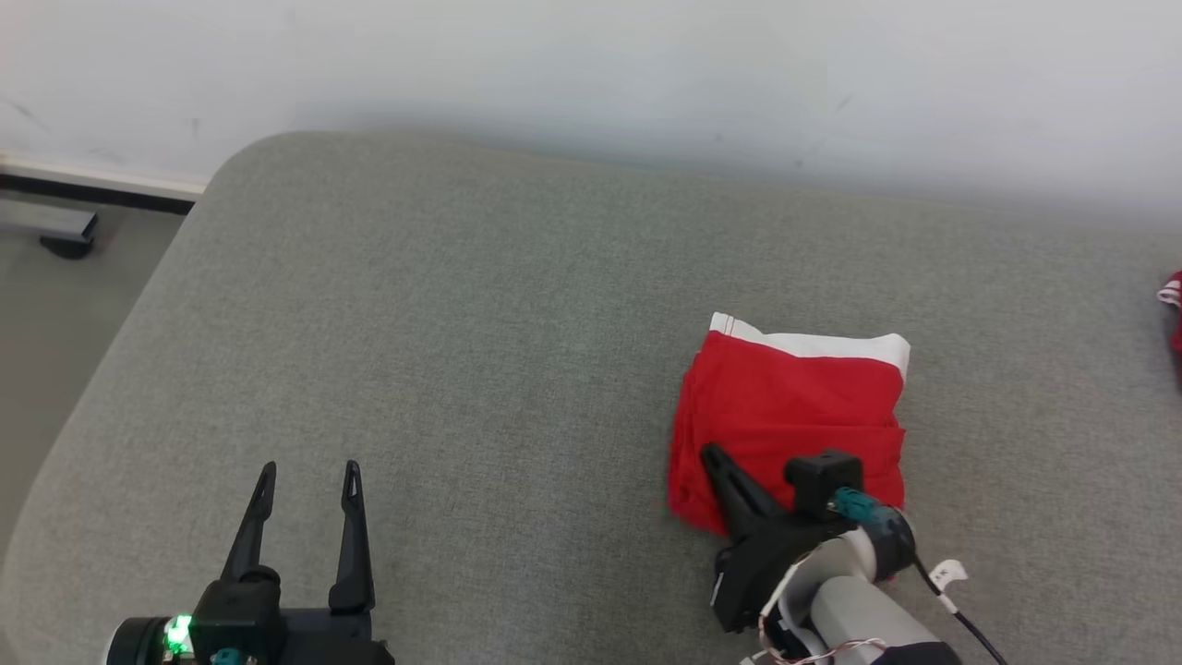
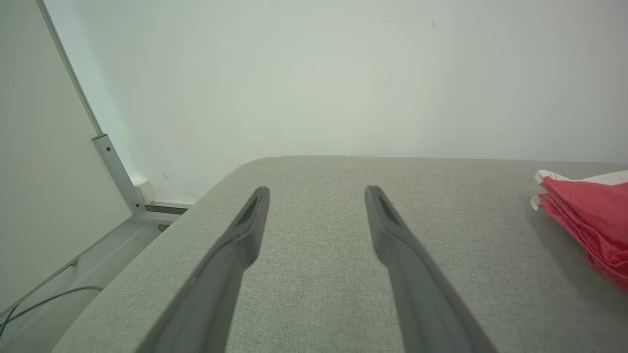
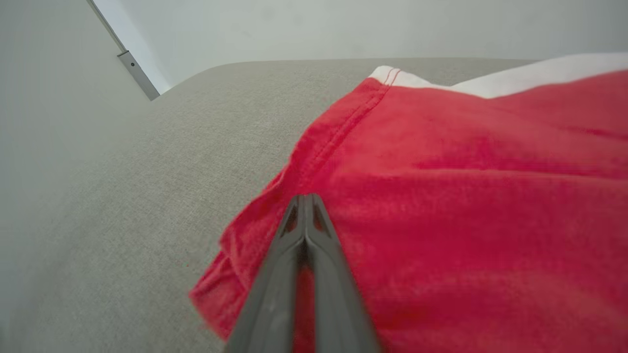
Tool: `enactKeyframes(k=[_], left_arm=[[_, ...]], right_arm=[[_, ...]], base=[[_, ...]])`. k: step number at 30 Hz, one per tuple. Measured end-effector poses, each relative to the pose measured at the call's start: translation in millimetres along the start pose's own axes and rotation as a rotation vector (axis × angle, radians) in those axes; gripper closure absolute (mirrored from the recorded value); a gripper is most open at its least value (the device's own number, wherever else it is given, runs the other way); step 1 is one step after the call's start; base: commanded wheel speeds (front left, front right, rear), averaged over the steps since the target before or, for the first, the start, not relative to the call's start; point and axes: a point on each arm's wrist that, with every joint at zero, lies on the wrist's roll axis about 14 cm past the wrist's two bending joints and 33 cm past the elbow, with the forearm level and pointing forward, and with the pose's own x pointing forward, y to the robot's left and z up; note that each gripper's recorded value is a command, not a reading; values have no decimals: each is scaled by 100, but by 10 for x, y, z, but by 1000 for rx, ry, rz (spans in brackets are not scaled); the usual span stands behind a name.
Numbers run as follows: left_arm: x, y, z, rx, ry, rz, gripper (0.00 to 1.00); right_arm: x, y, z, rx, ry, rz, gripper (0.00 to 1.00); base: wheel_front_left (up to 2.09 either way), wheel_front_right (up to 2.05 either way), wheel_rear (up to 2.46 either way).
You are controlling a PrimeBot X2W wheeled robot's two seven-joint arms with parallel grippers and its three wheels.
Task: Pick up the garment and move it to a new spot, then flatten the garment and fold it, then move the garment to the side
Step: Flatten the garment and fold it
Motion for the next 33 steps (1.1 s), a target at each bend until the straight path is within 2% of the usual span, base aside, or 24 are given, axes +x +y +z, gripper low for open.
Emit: enactKeyframes(k=[7, 12, 16, 23, 31, 32, 33], left_arm=[[13, 31, -34, -1, 11, 14, 0], [33, 0, -3, -5, 0, 6, 0], [24, -20, -5, -4, -2, -5, 0], [35, -114, 24, 0, -16, -40, 0], [40, -289, 78, 8, -37, -90, 0], [39, -306, 80, 11, -38, -95, 0], [40, -316, 88, 14, -41, -98, 0]], right_arm=[[101, 253, 37, 20, -16, 70, 100], [66, 230, 402, 36, -134, 59, 100], [-121, -39, 707, 14, -243, -8, 100], [-682, -635, 1075, -55, -386, -179, 100], [-1410, -1084, 1093, -118, -433, -347, 100], [-1490, -1124, 1087, -117, -438, -368, 99], [-1565, -1151, 1077, -118, -442, -385, 68]], base=[[0, 0, 0], [0, 0, 0], [0, 0, 0], [0, 0, 0], [0, 0, 0], [0, 0, 0], [0, 0, 0]])
